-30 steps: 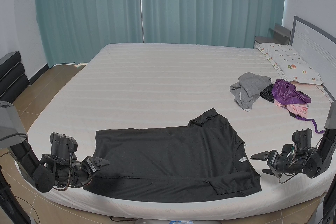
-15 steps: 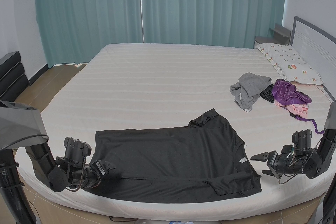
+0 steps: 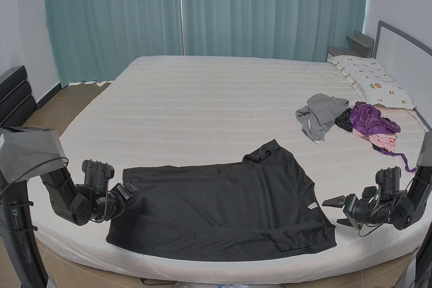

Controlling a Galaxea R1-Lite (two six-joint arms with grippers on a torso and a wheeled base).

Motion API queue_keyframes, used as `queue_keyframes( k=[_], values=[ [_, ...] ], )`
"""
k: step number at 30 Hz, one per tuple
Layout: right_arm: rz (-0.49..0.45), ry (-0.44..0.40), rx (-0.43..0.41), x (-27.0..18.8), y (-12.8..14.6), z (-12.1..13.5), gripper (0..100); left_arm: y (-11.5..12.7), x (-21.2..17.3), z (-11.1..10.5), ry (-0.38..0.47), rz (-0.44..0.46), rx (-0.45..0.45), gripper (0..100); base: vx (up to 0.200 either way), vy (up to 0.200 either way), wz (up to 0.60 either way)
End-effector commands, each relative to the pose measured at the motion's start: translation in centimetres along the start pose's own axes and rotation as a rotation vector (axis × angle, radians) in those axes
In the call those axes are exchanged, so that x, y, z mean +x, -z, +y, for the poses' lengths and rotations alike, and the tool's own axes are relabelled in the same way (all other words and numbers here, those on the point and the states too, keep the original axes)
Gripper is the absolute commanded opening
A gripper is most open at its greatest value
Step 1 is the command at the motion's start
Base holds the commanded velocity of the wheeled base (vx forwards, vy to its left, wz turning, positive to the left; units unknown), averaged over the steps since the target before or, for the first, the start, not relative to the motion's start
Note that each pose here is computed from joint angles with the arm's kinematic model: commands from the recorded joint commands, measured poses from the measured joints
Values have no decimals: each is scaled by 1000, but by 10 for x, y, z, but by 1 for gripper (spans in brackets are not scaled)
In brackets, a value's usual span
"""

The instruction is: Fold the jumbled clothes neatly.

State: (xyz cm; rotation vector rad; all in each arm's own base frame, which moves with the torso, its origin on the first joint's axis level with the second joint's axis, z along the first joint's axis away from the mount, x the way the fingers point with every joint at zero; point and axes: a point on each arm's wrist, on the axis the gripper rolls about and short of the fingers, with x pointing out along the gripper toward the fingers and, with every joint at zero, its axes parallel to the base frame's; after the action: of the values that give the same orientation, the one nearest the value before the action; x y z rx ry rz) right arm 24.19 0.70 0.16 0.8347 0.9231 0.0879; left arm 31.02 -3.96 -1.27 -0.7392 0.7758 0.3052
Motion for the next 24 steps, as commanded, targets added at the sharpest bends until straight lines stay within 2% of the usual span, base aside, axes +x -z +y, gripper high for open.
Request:
queue_keyframes(
  k=[1,6,10,13,15,16,20,24],
  values=[
    [5,4,0,1,1,-1,100,-32,-5,4,18,-87,-70,100,0,0,0],
    [11,6,0,1,2,-2,100,-41,-11,10,14,-107,-89,100,0,0,0],
    [12,5,0,1,2,-2,100,-39,-17,9,29,-64,-75,100,0,0,0],
    [16,7,0,1,2,-3,100,-37,-27,4,115,41,-51,100,0,0,0],
    [17,7,1,2,3,-3,100,-37,-28,4,119,44,-49,100,0,0,0],
    [18,6,1,2,3,-3,100,-33,-29,5,163,129,1,100,0,0,0],
    [20,7,1,2,3,-3,100,-24,-26,8,143,198,121,100,0,0,0],
    [21,6,1,2,3,-3,100,-12,-19,11,125,244,197,100,0,0,0]
  ],
)
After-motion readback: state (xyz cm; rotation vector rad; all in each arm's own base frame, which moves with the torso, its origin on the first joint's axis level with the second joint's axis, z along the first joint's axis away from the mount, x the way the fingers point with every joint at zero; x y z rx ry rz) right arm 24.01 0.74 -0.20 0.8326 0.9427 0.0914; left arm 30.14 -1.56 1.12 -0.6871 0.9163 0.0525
